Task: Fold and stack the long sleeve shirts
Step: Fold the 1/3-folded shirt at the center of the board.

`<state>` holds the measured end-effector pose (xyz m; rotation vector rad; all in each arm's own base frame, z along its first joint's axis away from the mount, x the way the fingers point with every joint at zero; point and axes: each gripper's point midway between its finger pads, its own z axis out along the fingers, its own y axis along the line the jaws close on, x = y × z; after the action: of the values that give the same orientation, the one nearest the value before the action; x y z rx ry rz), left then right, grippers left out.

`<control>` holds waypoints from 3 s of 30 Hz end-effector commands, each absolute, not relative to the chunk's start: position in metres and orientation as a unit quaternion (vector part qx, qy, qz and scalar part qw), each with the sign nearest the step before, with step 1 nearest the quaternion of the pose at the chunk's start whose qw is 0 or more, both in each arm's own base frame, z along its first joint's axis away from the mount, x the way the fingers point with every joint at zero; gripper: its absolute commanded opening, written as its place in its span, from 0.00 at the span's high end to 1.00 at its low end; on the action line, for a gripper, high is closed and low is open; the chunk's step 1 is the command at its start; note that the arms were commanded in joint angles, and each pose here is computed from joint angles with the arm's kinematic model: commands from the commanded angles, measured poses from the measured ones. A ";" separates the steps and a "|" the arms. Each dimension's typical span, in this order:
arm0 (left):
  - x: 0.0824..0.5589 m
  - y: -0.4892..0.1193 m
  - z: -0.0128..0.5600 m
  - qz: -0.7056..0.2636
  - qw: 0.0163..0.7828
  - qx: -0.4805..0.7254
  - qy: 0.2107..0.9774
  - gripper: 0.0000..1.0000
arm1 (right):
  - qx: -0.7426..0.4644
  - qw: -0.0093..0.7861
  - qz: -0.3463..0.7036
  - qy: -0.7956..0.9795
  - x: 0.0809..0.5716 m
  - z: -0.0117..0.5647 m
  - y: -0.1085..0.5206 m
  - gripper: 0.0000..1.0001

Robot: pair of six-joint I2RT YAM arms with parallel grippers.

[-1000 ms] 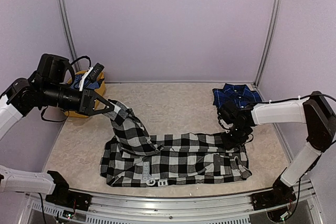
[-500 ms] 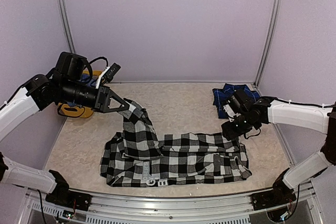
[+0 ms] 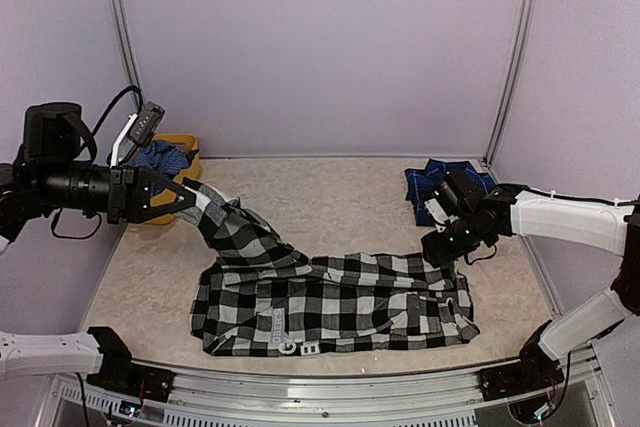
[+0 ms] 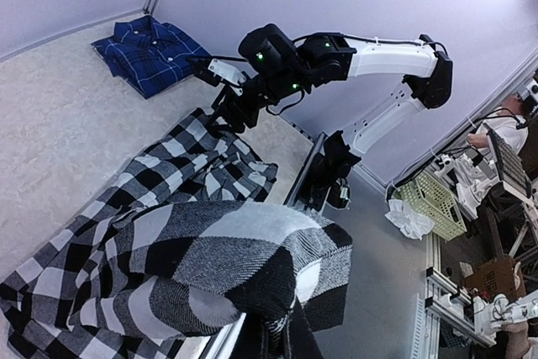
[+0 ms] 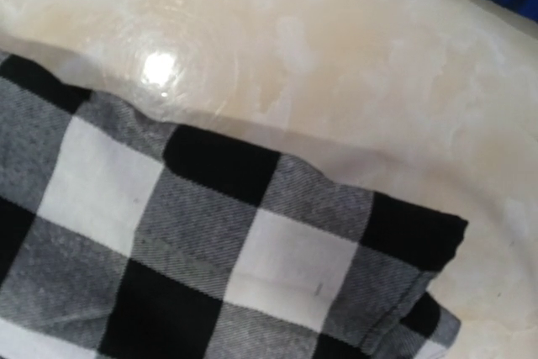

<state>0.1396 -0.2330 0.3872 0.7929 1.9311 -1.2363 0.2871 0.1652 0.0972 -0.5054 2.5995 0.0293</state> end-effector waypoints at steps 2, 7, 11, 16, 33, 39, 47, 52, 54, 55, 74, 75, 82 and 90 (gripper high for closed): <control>0.125 -0.226 0.361 -0.476 0.322 0.306 0.759 0.99 | -0.189 0.243 0.009 0.952 0.285 0.098 0.166 0.41; 0.118 -0.224 0.345 -0.480 0.310 0.302 0.763 0.99 | -0.188 0.238 0.005 0.953 0.284 0.093 0.164 0.41; 0.123 -0.228 0.325 -0.475 0.289 0.294 0.777 0.99 | -0.188 0.235 0.004 0.954 0.284 0.091 0.164 0.41; 0.138 -0.238 0.308 -0.471 0.276 0.283 0.789 0.99 | -0.190 0.239 0.008 0.952 0.284 0.093 0.165 0.41; 0.232 -0.311 0.247 -0.483 0.202 0.260 0.811 0.96 | -0.340 0.328 0.227 0.851 0.243 0.173 0.262 0.32; 0.246 -0.333 0.214 -0.504 0.156 0.233 0.817 0.95 | -0.398 0.380 0.259 0.794 0.220 0.202 0.308 0.28; 0.251 -0.363 0.173 -0.506 0.111 0.222 0.826 0.90 | -0.398 0.383 0.241 0.798 0.219 0.194 0.312 0.28; 0.262 -0.379 0.141 -0.493 0.091 0.215 0.838 0.84 | -0.395 0.372 0.231 0.807 0.219 0.182 0.311 0.28; 0.265 -0.384 0.134 -0.489 0.087 0.219 0.840 0.78 | -0.395 0.369 0.226 0.810 0.220 0.178 0.312 0.28; 0.267 -0.386 0.133 -0.487 0.088 0.221 0.840 0.75 | -0.394 0.368 0.224 0.812 0.221 0.177 0.313 0.28; 0.279 -0.304 0.153 -0.421 0.206 0.152 0.870 0.29 | -0.422 0.375 0.089 0.821 0.259 0.136 0.359 0.26; 0.277 -0.298 0.155 -0.417 0.215 0.148 0.871 0.29 | -0.422 0.377 0.077 0.821 0.265 0.134 0.360 0.24; 0.265 -0.267 0.172 -0.401 0.269 0.117 0.868 0.27 | -0.357 0.326 0.084 0.871 0.320 0.113 0.356 0.21; 0.262 -0.258 0.176 -0.398 0.282 0.104 0.867 0.25 | -0.276 0.261 0.186 0.906 0.366 0.091 0.341 0.23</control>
<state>0.2597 -0.2637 0.1795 0.3148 2.3156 -1.0953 0.3652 0.3395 0.1024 -0.7984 2.3594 0.3150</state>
